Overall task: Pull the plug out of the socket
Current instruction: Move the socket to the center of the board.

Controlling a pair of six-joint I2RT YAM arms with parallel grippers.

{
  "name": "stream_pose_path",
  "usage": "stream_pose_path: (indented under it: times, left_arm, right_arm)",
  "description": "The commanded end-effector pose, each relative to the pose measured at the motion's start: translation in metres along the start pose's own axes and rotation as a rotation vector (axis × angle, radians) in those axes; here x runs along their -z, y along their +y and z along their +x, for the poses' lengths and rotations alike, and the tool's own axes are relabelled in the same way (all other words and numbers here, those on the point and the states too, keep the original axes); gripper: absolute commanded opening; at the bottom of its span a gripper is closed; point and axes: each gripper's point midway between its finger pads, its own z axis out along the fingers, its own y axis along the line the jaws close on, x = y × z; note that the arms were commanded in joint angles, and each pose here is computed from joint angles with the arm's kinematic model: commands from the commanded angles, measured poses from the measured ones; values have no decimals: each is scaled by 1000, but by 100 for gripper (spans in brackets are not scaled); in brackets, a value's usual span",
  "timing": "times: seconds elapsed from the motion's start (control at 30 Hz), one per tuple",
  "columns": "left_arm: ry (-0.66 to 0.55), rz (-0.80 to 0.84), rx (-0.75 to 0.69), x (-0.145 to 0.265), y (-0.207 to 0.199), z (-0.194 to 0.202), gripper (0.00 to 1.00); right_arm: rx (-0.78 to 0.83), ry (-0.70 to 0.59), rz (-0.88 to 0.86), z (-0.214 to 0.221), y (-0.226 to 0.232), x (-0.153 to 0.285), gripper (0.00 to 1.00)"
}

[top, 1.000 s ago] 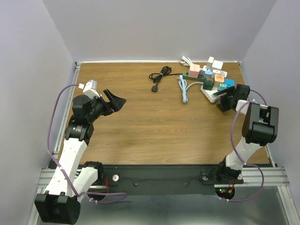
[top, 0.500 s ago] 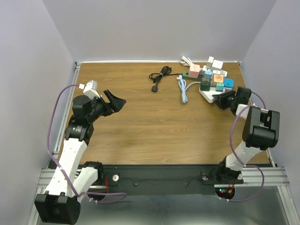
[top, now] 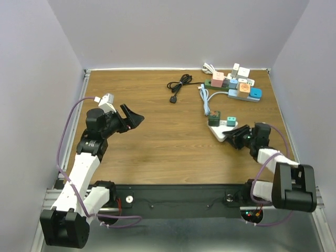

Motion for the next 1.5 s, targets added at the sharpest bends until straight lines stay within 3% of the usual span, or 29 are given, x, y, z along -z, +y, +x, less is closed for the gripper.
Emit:
stream_pose_path:
  times: [0.0,0.27,0.57,0.63,0.93,1.1,1.13,1.2,1.23,1.47]
  left_arm:
    - [41,54,-23,-9,-5,13,95]
    - [133,-38,-12,-42,-3,39,99]
    - [218,-163,3,-76,-34,60,99]
    - [229,-209,2,-83,-36,61,99]
    - [295,-450,-4,-82,11,85,99]
    - [309,-526,-5,-79,30,95,99]
    - [312,-532,-7,-78,32,96,99]
    - [314,-535,-10,-80,33,96,99]
    - [318,-539,-12,-80,34,98,99]
    - [330,-582,-28,-81,46,104,99]
  right_arm:
    - [50,180,80,72,-23,8,0]
    - [170,291,119,129,-13,-3,0]
    - [279,297,127,181,26,-45,1]
    - [285,250,139,186,32,-57,0]
    - [299,176,151,213,39,-69,0]
    - [312,207,174,235,28,-69,0]
    - [311,217,182,239,25,-68,3]
    - [327,246,198,251,15,-65,20]
    - [326,259,204,256,13,-63,36]
    - [357,315,186,274,12,-50,72]
